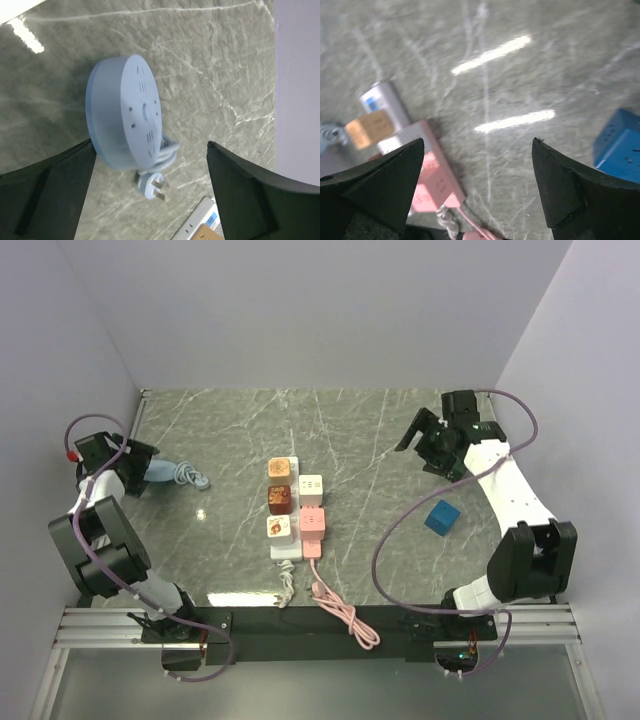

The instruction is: Pull the plug off the socket

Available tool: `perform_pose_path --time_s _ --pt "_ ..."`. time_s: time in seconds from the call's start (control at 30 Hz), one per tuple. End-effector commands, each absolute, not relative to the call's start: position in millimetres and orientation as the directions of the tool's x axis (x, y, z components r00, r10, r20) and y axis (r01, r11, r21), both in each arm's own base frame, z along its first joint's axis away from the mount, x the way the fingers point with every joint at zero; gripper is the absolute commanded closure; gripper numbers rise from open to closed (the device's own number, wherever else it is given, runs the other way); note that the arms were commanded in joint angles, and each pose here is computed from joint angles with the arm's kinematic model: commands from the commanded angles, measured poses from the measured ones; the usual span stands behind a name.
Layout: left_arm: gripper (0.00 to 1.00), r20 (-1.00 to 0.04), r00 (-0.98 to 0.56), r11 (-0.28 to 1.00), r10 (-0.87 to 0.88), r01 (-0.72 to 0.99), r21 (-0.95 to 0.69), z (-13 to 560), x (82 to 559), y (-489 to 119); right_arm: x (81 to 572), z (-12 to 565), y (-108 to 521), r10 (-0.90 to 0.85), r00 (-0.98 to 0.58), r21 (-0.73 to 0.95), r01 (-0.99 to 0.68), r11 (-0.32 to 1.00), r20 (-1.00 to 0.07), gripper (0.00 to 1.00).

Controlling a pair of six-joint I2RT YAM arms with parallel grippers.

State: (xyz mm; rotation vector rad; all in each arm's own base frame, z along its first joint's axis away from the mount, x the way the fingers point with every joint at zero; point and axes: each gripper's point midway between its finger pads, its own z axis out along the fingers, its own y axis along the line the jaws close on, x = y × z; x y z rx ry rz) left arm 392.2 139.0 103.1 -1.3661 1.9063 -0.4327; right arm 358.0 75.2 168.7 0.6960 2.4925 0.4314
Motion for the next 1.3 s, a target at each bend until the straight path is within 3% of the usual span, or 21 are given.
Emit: perform_pose_path --time_s 0.0,0.47,0.63,0.7,0.97,1.27 --pt "0.01 -0.415 -0.117 0.387 -0.902 -0.646 -0.659 134 381 139 357 209 103 0.498 -0.737 0.528 0.226 0.819 -0.458 0.05" --pt "0.01 -0.376 -0.226 0.430 -0.898 -0.629 -0.647 164 319 82 344 216 118 0.377 -0.781 0.455 0.135 0.880 -0.498 0.04" --pt "0.01 -0.385 -0.245 0.448 -0.890 -0.633 -0.632 171 292 69 332 236 149 0.327 -0.802 0.568 -0.018 0.823 -0.500 0.04" --pt "0.01 -0.404 -0.254 0.471 -0.879 -0.602 -0.645 181 286 62 324 241 166 0.288 -0.827 0.622 -0.093 0.777 -0.483 0.05" --pt "0.01 -0.497 -0.312 0.587 -0.810 -0.421 -0.691 224 284 32 312 240 195 0.153 -0.840 0.567 -0.205 0.798 -0.520 0.06" --pt "0.01 -0.534 -0.517 0.683 -0.669 -0.146 -0.716 243 305 -39 303 199 253 0.003 -0.883 0.442 -0.233 0.866 -0.469 0.08"
